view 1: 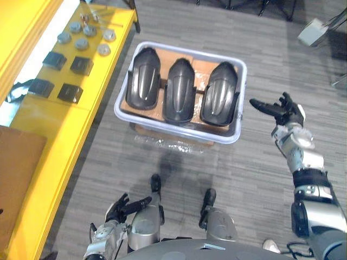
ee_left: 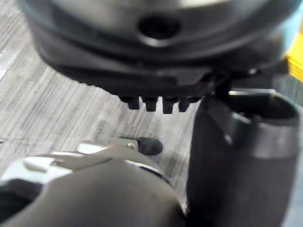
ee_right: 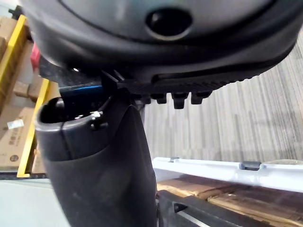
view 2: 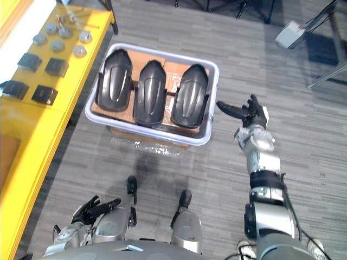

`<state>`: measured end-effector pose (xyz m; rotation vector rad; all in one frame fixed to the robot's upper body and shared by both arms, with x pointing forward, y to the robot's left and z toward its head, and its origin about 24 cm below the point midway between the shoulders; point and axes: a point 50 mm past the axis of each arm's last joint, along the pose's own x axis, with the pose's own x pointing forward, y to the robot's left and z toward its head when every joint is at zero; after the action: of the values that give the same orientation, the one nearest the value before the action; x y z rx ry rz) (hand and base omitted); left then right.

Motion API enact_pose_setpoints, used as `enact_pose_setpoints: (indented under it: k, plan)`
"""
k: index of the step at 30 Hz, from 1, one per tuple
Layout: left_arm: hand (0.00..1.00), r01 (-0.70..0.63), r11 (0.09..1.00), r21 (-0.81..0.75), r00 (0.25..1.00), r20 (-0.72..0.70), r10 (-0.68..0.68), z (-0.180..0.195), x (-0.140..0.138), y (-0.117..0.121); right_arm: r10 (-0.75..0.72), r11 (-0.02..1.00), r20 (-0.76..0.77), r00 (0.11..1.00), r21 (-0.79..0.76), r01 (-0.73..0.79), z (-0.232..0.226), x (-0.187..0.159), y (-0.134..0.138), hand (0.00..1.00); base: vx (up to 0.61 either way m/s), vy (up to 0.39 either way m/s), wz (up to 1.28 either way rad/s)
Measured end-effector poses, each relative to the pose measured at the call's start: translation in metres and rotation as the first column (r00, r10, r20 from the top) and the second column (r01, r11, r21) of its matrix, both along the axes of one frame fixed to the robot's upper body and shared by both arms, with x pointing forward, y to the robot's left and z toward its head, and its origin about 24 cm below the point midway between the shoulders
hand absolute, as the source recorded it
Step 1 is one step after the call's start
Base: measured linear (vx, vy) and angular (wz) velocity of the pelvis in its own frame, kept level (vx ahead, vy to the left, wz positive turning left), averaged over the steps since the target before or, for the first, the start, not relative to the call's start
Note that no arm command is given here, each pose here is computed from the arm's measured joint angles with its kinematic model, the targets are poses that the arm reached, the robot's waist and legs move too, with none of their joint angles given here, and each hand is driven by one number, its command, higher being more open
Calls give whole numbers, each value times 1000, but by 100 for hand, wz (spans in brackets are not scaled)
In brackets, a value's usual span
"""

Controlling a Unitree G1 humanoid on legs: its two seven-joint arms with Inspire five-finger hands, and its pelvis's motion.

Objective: Walk over and take three plastic housings, then place them on the shelf

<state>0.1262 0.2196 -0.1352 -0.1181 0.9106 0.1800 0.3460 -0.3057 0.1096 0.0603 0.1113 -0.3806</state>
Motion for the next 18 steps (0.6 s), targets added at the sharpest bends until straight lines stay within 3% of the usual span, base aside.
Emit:
enact_pose_setpoints:
  k: [5,14,15,18]
  plan:
    - [100,26,999,-24,998,64,-25,7,20,-7,-42,996,24,999,-76,44,40,10,-22,100,-17,45,19]
    - [100,69,996,-57,992,106,-63,10,34,-22,-25,984,-79,997,-180,10,74,27,-24,100,-35,14,12]
    - [100,71,996,-62,992,107,-64,11,35,-23,-21,986,-126,992,-166,0,68,26,-25,0,-13,-6,9]
    - [100,54,995,-79,993,104,-45,10,35,-23,8,979,-221,975,-196,-52,59,26,-25,0,-10,-5,9]
